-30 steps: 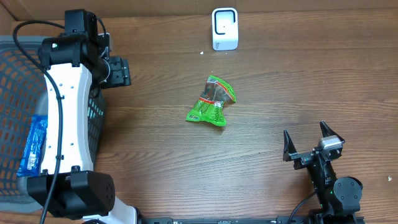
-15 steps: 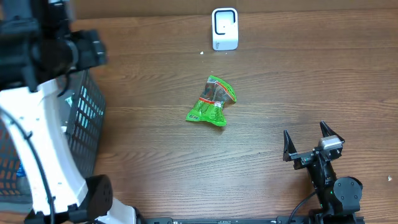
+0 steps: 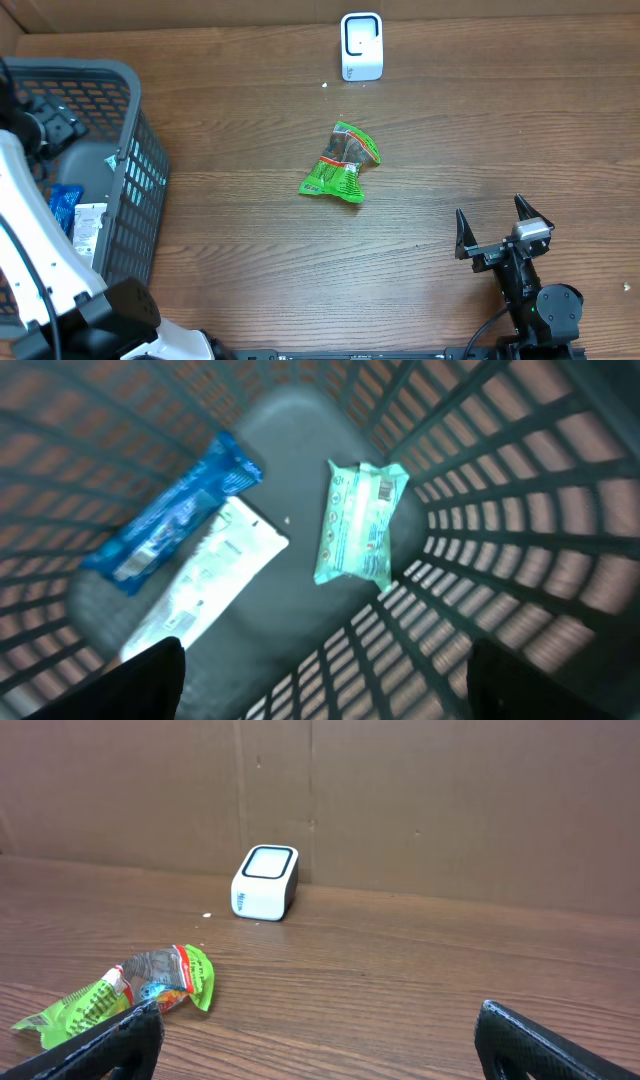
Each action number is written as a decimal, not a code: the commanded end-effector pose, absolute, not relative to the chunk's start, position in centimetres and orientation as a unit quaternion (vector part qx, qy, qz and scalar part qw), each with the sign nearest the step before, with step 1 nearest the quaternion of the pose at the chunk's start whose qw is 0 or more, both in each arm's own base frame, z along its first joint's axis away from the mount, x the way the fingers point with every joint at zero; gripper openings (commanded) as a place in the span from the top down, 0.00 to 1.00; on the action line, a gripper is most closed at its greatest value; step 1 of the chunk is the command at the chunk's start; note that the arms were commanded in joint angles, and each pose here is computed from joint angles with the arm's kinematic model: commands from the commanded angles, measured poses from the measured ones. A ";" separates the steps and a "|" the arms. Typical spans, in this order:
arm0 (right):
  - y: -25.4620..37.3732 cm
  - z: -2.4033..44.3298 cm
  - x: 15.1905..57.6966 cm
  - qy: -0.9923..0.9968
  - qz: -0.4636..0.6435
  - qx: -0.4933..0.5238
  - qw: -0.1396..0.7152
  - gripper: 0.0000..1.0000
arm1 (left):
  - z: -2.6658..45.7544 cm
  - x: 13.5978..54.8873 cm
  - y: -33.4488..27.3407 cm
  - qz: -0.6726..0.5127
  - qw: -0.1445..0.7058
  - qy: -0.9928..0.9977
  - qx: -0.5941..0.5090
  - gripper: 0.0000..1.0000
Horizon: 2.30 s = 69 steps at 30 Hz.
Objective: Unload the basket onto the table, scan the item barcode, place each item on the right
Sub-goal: 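Return the left gripper into the basket and grasp the mint-green pouch, then lift the mint-green pouch out and place it left of the snack bag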
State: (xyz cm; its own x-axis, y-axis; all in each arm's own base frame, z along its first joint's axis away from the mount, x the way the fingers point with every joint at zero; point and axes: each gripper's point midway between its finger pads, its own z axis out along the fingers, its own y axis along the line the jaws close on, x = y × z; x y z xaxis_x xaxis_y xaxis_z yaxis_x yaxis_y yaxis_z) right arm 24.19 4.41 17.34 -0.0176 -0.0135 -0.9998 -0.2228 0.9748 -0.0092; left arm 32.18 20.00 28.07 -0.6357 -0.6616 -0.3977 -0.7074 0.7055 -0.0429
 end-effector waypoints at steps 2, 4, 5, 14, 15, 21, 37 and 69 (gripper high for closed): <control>4.4 17.2 24.2 0.707 0.075 -0.083 0.698 0.00 | 23.2 33.2 20.3 0.050 0.169 0.910 -0.374 0.18; 4.4 17.2 24.2 0.707 0.075 -0.083 0.698 0.00 | 21.7 34.1 20.6 0.049 0.177 0.912 -0.366 0.18; 4.4 17.2 24.2 0.707 0.074 -0.083 0.698 0.00 | 21.0 34.6 20.7 0.044 0.182 0.914 -0.359 0.18; 4.4 17.2 24.2 0.707 0.075 -0.083 0.698 0.00 | 14.1 37.5 20.0 0.000 0.218 0.923 -0.319 0.18; 4.4 17.2 24.2 0.707 0.075 -0.083 0.698 0.00 | 13.3 37.5 20.0 0.000 0.217 0.923 -0.319 0.18; 4.4 17.2 24.2 0.707 0.075 -0.083 0.698 0.00 | 9.4 37.3 19.1 -0.018 0.220 0.923 -0.314 0.18; 4.4 17.2 24.2 0.707 0.075 -0.083 0.698 0.00 | -0.8 35.2 18.4 -0.008 0.139 0.920 -0.367 0.33; 4.4 17.2 24.2 0.707 0.074 -0.083 0.698 0.00 | 38.4 30.8 13.0 0.017 0.394 0.869 -0.299 0.96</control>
State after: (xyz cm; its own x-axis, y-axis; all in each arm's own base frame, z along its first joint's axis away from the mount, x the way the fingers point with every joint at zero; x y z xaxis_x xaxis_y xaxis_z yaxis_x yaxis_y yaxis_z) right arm 24.19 4.42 17.35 -0.0172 -0.0135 -0.9998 -0.2232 0.9747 -0.0093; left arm 31.81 15.86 36.39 -0.5075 -0.5493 -0.6639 -0.5917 0.7822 -0.1950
